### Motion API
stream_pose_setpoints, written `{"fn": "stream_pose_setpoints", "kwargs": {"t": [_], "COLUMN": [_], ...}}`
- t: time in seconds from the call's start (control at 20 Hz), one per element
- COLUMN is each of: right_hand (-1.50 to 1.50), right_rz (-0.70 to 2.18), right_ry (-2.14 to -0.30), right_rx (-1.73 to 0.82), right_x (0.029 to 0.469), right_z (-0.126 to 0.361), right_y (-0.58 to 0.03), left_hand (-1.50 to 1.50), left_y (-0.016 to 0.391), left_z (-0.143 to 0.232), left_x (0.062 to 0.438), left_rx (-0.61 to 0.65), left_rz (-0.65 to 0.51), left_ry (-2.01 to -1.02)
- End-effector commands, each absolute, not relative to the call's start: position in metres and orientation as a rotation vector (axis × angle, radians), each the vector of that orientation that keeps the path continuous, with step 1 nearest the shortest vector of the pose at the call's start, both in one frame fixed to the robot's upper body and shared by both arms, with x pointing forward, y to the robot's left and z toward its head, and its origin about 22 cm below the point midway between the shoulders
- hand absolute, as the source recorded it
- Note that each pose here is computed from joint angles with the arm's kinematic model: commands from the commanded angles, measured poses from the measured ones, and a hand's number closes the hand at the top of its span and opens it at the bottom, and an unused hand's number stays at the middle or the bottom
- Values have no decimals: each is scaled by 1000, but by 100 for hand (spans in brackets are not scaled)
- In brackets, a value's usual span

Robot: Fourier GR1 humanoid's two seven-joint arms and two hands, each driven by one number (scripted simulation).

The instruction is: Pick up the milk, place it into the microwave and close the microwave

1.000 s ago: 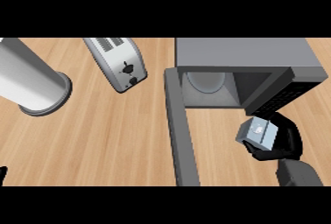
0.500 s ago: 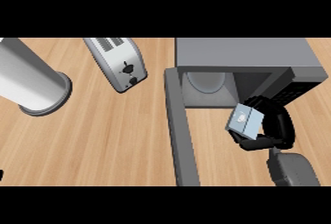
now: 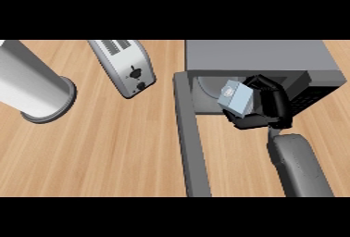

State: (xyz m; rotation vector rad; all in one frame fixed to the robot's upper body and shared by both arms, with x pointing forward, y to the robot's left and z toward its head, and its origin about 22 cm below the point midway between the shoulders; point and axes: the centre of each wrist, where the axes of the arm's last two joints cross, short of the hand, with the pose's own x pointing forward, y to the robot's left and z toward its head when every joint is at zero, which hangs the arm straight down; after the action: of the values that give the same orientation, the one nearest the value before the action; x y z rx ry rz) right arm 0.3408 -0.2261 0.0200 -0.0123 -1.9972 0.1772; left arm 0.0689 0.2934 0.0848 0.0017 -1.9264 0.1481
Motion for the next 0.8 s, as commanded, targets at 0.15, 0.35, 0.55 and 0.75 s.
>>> {"fn": "stream_pose_setpoints", "kwargs": {"t": [0.15, 0.35, 0.55, 0.75], "right_hand": [150, 150, 150, 150], "right_rz": [229, 228, 265, 243], "right_ry": [-1952, -1973, -1989, -2017], "right_rx": [-21, -55, -111, -203], "right_x": [380, 394, 402, 403], "right_z": [20, 28, 43, 45], "right_y": [-207, -210, -200, -211], "left_hand": [-150, -150, -150, -150], "left_y": [303, 298, 295, 300], "left_z": [91, 92, 80, 86], "left_x": [71, 84, 88, 90], "left_rx": [-25, -39, -71, -99], "left_rz": [148, 110, 100, 69], "left_ry": [-1927, -1948, -1935, -1950]}}
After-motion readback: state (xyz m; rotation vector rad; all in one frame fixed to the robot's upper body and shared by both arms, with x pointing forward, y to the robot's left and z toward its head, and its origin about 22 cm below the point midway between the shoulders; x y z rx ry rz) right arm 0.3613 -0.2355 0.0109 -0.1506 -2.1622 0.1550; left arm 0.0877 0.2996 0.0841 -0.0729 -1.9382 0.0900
